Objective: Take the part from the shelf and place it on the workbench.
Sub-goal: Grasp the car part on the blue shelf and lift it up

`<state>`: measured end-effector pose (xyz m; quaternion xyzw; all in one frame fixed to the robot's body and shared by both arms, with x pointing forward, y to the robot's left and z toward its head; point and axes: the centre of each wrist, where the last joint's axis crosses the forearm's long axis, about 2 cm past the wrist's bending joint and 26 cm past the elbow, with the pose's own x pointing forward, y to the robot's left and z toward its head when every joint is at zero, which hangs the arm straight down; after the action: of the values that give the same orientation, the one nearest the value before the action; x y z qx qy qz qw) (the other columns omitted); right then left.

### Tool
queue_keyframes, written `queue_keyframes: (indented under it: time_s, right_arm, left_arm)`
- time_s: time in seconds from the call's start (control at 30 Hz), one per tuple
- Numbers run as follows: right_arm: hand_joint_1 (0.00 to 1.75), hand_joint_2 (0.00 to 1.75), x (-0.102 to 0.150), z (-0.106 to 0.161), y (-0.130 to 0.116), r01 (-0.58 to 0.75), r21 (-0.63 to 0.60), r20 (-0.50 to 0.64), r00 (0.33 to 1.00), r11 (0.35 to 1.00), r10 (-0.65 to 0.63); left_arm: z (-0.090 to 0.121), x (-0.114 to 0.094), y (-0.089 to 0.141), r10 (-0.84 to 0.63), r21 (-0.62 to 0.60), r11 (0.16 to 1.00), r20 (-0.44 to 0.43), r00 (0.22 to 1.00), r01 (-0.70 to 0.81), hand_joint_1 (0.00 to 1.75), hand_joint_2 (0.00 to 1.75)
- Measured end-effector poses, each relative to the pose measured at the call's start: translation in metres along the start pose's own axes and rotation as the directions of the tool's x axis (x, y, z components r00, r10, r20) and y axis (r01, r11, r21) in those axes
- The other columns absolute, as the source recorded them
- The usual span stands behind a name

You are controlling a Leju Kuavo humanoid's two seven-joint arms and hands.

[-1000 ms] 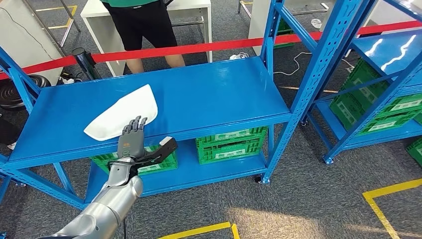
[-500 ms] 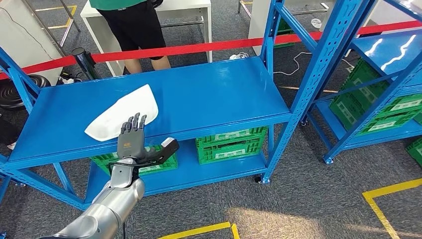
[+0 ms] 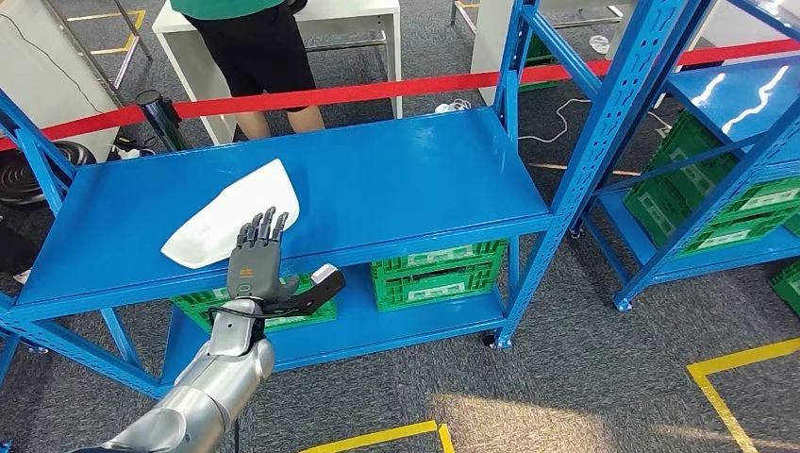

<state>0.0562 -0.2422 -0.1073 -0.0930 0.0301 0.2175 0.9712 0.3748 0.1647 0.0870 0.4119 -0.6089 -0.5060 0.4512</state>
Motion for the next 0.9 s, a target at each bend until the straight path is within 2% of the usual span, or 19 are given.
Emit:
queue_keyframes:
  time_s: [0.4,0.47,0.53,0.6,0.9]
  right_arm:
    - [0.0,0.0,0.0001,0.0,0.0001,0.012,0.004,-0.001,1.0,1.0,-0.012]
    - [0.0,0.0,0.0,0.0,0.0003,0.013,0.006,-0.001,1.0,1.0,-0.013]
    - [0.0,0.0,-0.0001,0.0,0.0003,0.013,0.008,-0.001,1.0,1.0,-0.013]
    - [0.0,0.0,-0.0001,0.0,0.0004,0.013,0.01,-0.001,1.0,1.0,-0.013]
    - [0.0,0.0,0.0003,0.0002,0.0011,0.013,0.025,-0.001,1.0,1.0,-0.013]
  left_arm:
    - [-0.0006,0.009,-0.0001,0.006,-0.014,1.0,0.04,0.999,-0.006,1.71,1.75]
    - [-0.0006,0.009,-0.0001,0.006,-0.013,1.0,0.04,0.999,-0.006,1.61,1.75]
    - [-0.0006,0.0089,-0.0001,0.007,-0.011,1.0,0.041,0.999,-0.006,0.76,1.75]
    - [-0.0006,0.0087,-0.0001,0.01,-0.011,1.0,0.045,0.999,-0.01,0.0,1.75]
    - [0.0015,0.0063,-0.0036,0.08,-0.094,0.993,0.083,0.993,-0.072,0.0,1.75]
